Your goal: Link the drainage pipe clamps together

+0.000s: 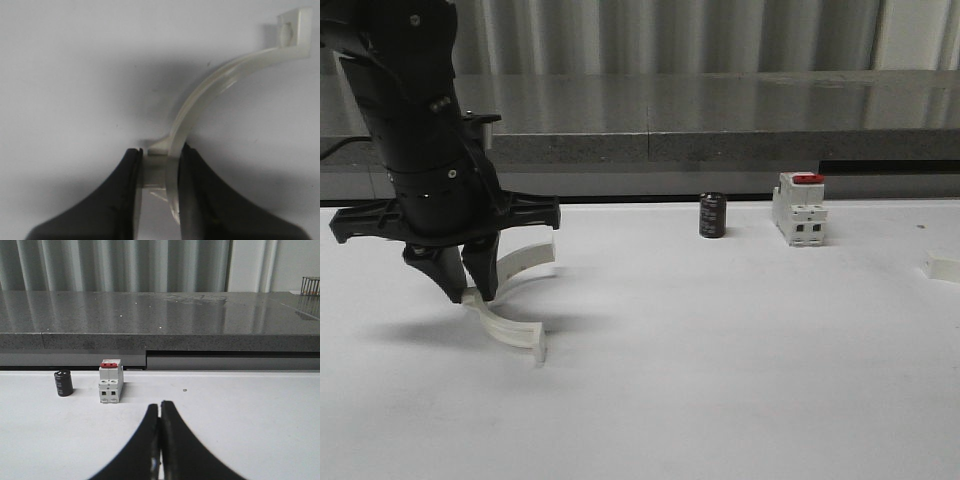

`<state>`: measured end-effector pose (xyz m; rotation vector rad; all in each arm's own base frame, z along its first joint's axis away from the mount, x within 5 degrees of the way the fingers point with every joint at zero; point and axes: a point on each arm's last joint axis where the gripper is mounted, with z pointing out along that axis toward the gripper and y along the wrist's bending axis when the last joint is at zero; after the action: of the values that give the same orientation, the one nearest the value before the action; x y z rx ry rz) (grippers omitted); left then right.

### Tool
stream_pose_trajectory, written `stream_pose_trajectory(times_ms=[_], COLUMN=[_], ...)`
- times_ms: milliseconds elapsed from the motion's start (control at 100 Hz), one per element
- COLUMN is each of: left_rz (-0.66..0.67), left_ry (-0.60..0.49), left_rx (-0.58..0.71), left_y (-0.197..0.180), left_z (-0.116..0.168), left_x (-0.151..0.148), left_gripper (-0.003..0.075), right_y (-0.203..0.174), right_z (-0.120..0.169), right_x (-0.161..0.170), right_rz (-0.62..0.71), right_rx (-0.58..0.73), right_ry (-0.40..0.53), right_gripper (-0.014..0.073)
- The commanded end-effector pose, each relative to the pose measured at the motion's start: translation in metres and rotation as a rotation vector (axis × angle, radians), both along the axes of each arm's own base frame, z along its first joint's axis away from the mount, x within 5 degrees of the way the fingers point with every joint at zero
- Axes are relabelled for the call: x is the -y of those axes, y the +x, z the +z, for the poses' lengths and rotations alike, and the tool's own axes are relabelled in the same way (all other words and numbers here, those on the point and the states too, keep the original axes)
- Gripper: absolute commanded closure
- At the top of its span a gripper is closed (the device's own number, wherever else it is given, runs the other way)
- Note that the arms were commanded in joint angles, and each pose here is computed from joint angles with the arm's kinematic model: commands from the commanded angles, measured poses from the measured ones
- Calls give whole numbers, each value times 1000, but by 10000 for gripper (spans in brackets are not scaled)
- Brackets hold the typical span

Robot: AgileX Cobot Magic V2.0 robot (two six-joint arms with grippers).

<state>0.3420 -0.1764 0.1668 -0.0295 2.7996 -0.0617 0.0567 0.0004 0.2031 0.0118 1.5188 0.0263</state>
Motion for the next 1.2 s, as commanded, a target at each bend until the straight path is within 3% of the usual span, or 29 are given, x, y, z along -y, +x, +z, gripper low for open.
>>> stream_pose_trajectory(times_ms=[0,290,360,510,600,850,1090,1190], left_rz=[9,15,14,12,-1,-106,-249,-293], left_ry=[-53,-49,-54,-51,-40,-41,-50,-53], left_rx=[80,46,48,59,80,224,382,425], left_y=[3,5,5,7,9,11,1,-7], left_z=[27,20,20,21,25,73,135,150], left_x=[3,-1,0,-2,-2,-9,-50,-74], left_gripper=[730,706,638,397,342,417,690,741], right_y=[-3,-3,-3,-3,-3,-3,-3,-3], right_z=[13,13,13,13,13,13,13,13], right_x=[-1,-1,-1,-1,-1,-1,-1,-1], right_rz=[8,8,8,8,8,8,8,8], right_rx=[110,110,110,110,110,110,110,110], right_ry=[-13,-13,-13,-13,-13,-13,-13,-13], right_gripper=[664,664,664,662,662,662,662,662])
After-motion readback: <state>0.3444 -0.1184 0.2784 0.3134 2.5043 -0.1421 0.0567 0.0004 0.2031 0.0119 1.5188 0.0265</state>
